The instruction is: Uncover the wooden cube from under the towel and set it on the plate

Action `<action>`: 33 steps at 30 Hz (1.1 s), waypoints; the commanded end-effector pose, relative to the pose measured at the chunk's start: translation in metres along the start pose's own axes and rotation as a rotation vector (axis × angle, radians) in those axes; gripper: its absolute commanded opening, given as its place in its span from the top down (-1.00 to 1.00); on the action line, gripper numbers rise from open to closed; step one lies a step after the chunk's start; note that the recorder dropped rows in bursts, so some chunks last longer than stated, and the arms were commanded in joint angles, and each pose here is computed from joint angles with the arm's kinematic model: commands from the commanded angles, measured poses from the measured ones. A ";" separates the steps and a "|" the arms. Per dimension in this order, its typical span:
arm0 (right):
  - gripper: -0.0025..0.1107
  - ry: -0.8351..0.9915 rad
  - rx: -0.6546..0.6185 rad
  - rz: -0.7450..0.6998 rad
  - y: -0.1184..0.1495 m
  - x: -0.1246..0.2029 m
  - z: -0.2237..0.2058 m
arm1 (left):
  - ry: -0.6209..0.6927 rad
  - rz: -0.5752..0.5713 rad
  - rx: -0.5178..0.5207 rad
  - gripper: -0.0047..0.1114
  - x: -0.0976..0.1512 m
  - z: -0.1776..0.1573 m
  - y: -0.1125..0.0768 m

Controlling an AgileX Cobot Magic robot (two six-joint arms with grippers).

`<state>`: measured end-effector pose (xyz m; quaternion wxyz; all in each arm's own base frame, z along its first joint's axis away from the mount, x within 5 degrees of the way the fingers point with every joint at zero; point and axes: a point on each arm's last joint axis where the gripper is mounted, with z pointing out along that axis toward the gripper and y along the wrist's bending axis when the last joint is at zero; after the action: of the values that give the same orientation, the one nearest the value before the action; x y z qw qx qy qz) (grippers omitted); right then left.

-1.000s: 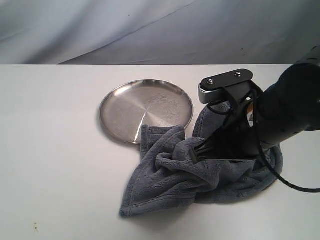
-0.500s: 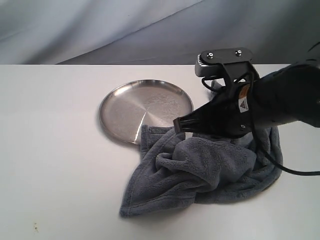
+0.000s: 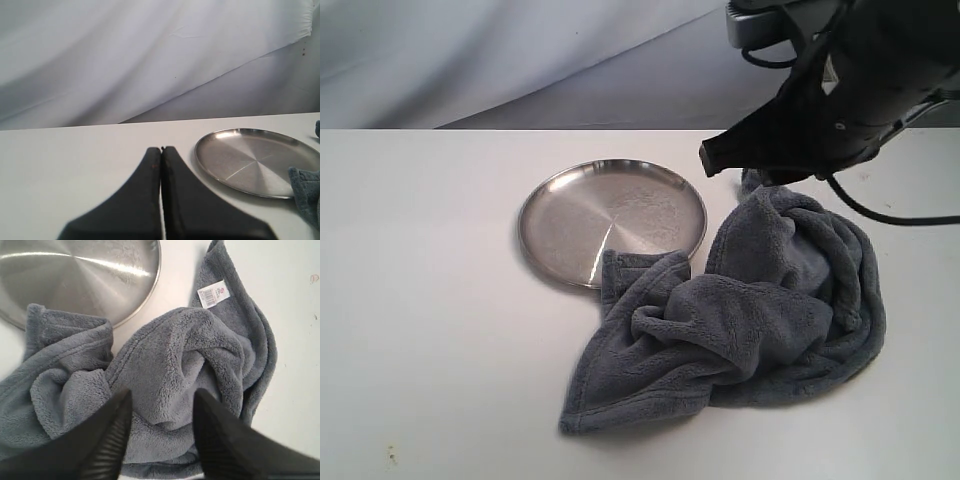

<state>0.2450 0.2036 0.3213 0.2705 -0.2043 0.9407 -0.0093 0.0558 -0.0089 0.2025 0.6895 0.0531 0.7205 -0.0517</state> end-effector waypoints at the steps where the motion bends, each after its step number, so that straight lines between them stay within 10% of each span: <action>1: -0.13 0.074 0.043 -0.022 0.007 -0.011 0.016 | 0.000 -0.004 0.005 0.92 0.001 0.000 0.000; 33: -0.13 0.332 0.070 0.132 0.001 -0.015 0.139 | 0.000 -0.004 0.005 0.92 0.001 0.000 0.000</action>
<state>0.3243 0.2241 0.2146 0.1237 -0.1279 0.9823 -0.0580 0.0558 -0.0089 0.2025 0.6895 0.0531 0.7205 -0.0517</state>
